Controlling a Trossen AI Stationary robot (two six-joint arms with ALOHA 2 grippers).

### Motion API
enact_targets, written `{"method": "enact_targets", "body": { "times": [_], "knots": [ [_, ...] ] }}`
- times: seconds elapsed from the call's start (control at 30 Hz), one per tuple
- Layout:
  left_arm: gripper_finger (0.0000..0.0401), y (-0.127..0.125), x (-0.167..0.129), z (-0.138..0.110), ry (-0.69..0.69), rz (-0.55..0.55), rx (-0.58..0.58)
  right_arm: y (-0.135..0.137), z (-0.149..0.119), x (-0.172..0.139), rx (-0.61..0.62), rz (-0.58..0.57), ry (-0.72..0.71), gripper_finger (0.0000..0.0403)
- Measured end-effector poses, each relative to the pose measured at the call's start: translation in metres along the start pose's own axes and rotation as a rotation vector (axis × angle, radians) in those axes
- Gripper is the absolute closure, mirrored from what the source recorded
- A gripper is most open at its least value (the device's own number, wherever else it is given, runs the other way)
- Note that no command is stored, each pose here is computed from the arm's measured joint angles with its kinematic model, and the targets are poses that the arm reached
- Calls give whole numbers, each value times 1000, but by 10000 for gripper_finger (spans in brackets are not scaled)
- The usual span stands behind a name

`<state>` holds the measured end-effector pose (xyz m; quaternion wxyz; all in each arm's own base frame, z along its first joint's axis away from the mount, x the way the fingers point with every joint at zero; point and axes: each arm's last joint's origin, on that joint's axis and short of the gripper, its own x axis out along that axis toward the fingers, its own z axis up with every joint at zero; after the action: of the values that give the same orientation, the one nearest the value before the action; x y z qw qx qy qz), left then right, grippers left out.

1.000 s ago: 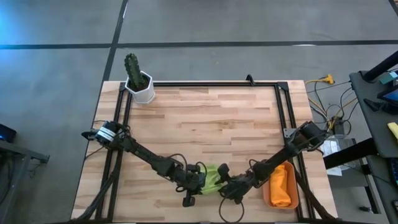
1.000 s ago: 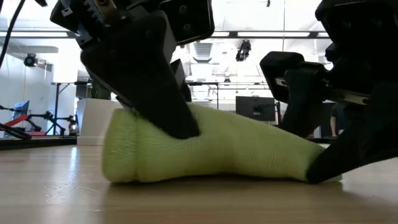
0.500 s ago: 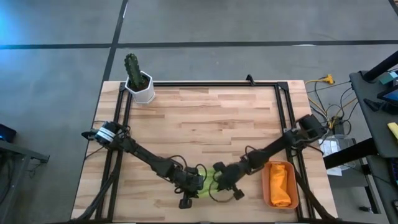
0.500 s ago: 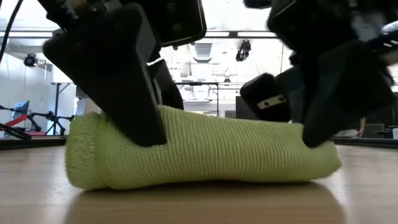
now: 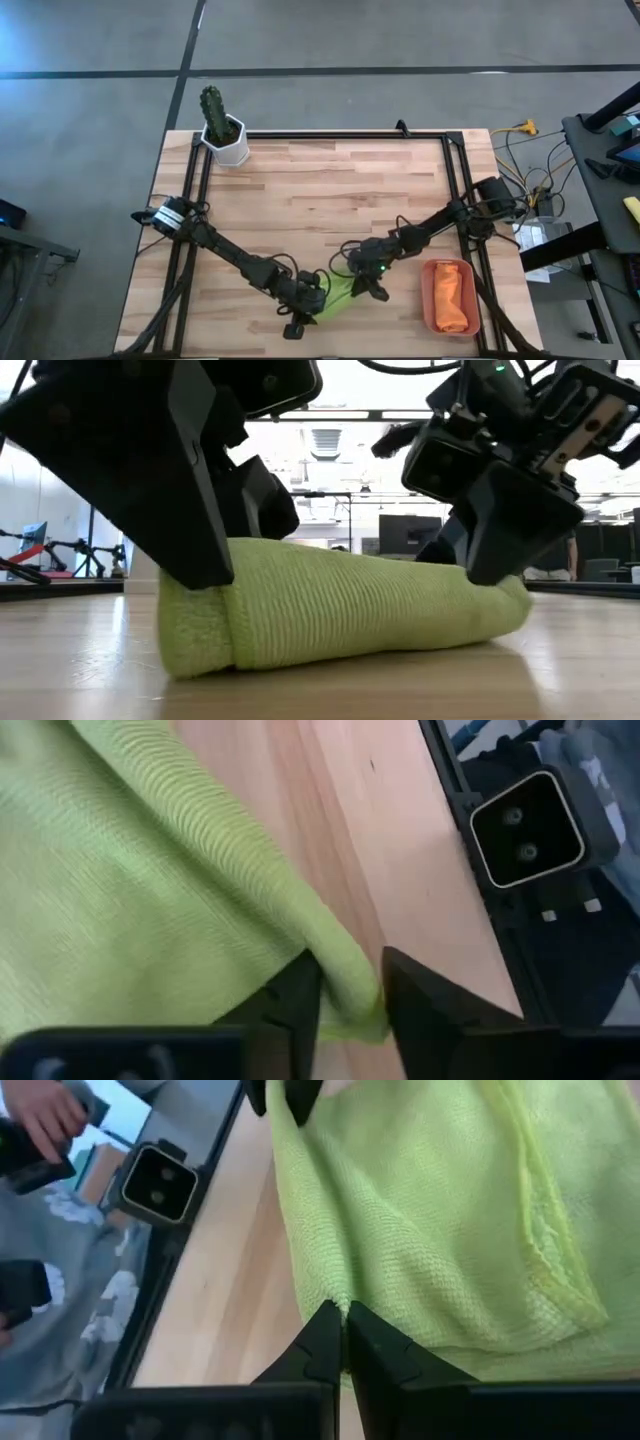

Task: Roll microfiber towels into tight, uniform cylinder then place into a basket
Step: Roll the green microfiber cloth

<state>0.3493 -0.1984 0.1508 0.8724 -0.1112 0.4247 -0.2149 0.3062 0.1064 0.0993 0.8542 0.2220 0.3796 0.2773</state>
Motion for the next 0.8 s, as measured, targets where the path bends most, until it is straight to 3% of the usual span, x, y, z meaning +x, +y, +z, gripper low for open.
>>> {"method": "enact_targets", "body": {
  "times": [0.23, 0.47, 0.6, 0.7, 0.8],
  "knots": [
    [246, 2, -14, 3, 14, 80, 62, -1, -3, -2, 59, -8, -38, 394],
    [242, -33, -35, 13, -168, 247, 456, -7, 0, -6, 187, -12, -70, 394],
    [241, -54, -29, 5, -213, 398, 653, -12, 0, -9, 294, -32, -101, 394],
    [241, -54, -16, -11, -164, 573, 685, -13, 1, -12, 360, -17, -134, 394],
    [241, -51, -5, -20, -143, 660, 695, -15, 3, -14, 408, 1, -170, 394]
  ]
}}
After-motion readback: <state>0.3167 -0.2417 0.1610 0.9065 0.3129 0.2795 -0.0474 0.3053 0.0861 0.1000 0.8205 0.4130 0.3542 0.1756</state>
